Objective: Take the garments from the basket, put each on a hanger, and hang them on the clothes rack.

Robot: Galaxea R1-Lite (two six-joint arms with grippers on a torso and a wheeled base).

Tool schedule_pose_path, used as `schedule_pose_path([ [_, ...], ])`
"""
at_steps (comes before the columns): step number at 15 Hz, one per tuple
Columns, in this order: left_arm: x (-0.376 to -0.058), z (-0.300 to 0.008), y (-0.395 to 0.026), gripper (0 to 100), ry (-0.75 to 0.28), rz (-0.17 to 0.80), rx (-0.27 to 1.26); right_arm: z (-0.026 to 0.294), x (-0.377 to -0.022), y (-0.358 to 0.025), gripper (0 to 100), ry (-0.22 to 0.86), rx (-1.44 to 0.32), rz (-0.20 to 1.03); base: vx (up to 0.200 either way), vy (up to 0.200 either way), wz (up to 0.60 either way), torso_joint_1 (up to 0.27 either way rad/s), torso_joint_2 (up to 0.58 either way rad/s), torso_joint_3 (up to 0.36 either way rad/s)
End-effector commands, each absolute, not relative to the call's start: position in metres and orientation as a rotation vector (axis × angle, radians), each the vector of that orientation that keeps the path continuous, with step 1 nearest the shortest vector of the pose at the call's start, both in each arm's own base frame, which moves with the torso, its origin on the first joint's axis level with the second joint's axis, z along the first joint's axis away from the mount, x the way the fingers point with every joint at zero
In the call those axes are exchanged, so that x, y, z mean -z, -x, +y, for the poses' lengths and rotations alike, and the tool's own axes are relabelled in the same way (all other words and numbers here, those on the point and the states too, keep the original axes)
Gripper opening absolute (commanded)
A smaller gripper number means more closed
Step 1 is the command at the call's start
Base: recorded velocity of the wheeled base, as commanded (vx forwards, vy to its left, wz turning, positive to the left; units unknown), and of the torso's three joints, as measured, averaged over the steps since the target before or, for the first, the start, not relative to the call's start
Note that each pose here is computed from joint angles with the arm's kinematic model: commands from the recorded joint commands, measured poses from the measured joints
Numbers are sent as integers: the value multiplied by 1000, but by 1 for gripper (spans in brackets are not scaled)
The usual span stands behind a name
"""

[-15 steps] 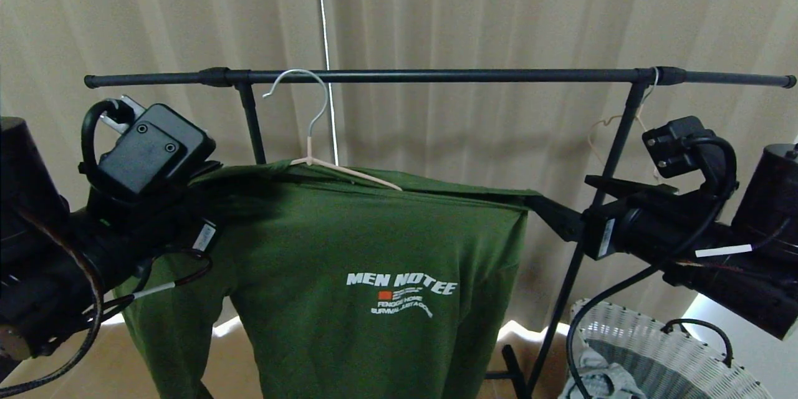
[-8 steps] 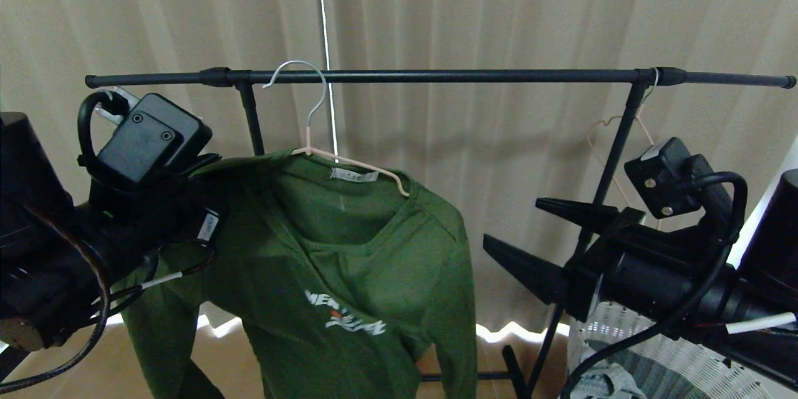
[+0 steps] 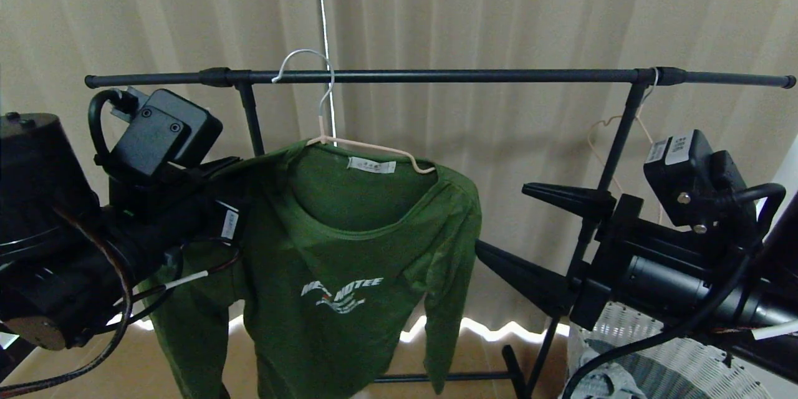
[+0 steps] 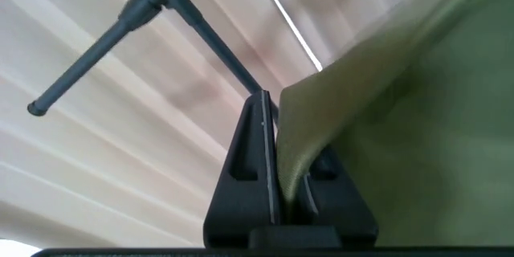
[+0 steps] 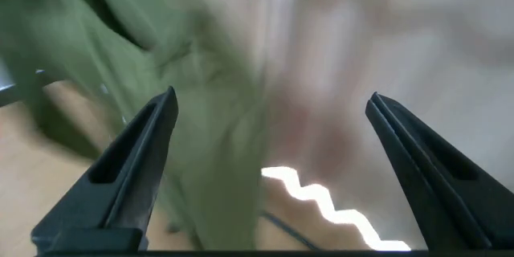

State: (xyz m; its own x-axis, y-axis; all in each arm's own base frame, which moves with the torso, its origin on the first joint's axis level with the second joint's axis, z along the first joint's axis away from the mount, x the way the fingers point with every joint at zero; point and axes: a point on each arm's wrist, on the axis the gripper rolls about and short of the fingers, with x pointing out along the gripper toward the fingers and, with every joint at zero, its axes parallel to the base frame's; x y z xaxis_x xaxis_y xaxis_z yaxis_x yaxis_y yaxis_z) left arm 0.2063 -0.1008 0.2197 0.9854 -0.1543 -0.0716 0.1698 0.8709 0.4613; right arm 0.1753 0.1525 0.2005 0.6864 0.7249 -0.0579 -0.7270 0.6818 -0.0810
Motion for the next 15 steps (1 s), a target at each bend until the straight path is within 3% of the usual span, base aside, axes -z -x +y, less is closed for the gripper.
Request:
schedule_pose_path([
  [1,-218,-107,-208,0,-489,37,193,155,-204,-190,100,143,-784,-3,0,0,0,0,0,0],
  [6,-223,-120,-210,0,-481,13,230,180,-204,-222,100,235,-779,-22,0,0,0,0,0,0],
  [10,-223,-129,-205,0,-484,2,274,200,-210,-249,100,251,-703,-54,0,0,0,0,0,0],
  [15,-222,-135,-199,0,-495,-6,312,201,-207,-264,100,259,-674,-51,0,0,0,0,0,0],
])
